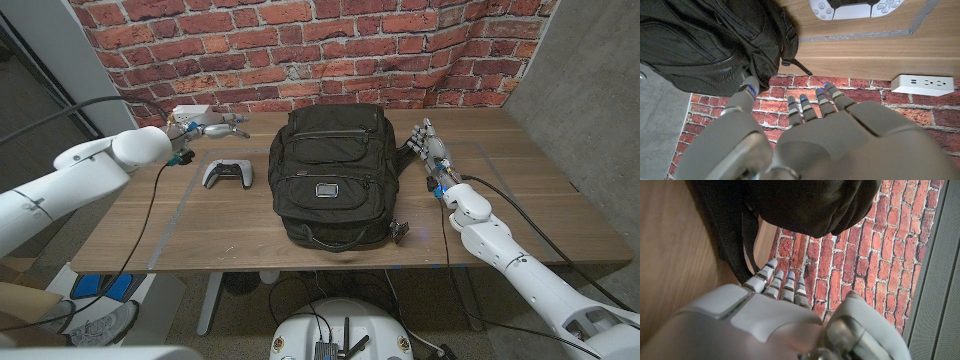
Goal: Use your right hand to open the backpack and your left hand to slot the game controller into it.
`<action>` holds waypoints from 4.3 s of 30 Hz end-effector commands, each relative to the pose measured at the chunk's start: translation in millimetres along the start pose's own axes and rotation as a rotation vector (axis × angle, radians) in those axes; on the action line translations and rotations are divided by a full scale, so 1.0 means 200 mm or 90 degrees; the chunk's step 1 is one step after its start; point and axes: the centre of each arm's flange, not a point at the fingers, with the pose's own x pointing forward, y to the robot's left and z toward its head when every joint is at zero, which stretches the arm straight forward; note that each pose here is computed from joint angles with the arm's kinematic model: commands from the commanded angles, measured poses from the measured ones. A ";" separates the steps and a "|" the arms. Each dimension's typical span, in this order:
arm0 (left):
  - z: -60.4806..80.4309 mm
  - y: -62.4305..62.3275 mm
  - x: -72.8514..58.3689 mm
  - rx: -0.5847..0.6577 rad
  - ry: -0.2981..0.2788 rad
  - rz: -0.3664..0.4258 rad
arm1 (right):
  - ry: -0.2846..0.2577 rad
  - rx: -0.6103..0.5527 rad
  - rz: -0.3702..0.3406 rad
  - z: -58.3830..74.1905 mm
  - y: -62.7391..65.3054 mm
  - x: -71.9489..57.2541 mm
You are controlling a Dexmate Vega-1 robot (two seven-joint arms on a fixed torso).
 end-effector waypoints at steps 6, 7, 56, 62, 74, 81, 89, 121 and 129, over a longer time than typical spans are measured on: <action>0.04 0.07 0.04 0.156 0.049 -0.072 | 0.000 0.002 -0.001 -0.02 0.01 0.04; 0.05 0.07 0.04 0.169 0.051 -0.076 | 0.000 0.002 -0.001 -0.02 0.01 0.04; 0.02 -0.07 0.18 0.488 0.146 -0.197 | 0.000 -0.006 -0.011 -0.01 0.03 0.05; 0.00 -0.11 0.20 0.478 0.147 -0.197 | 0.000 -0.007 -0.011 0.00 0.04 0.04; -0.03 -0.18 0.27 0.478 0.152 -0.226 | 0.001 -0.006 -0.018 -0.01 0.04 0.02; -0.06 -0.22 0.29 0.475 0.146 -0.227 | 0.001 -0.008 -0.020 0.00 0.04 0.01; -0.10 -0.26 0.30 0.469 0.142 -0.217 | 0.001 -0.010 -0.022 0.00 0.04 0.00; -0.22 -0.31 0.37 0.420 0.130 -0.166 | 0.003 -0.019 -0.026 0.03 0.03 -0.03; -0.23 -0.31 0.42 0.406 0.120 -0.165 | 0.002 -0.020 -0.027 0.03 0.03 -0.03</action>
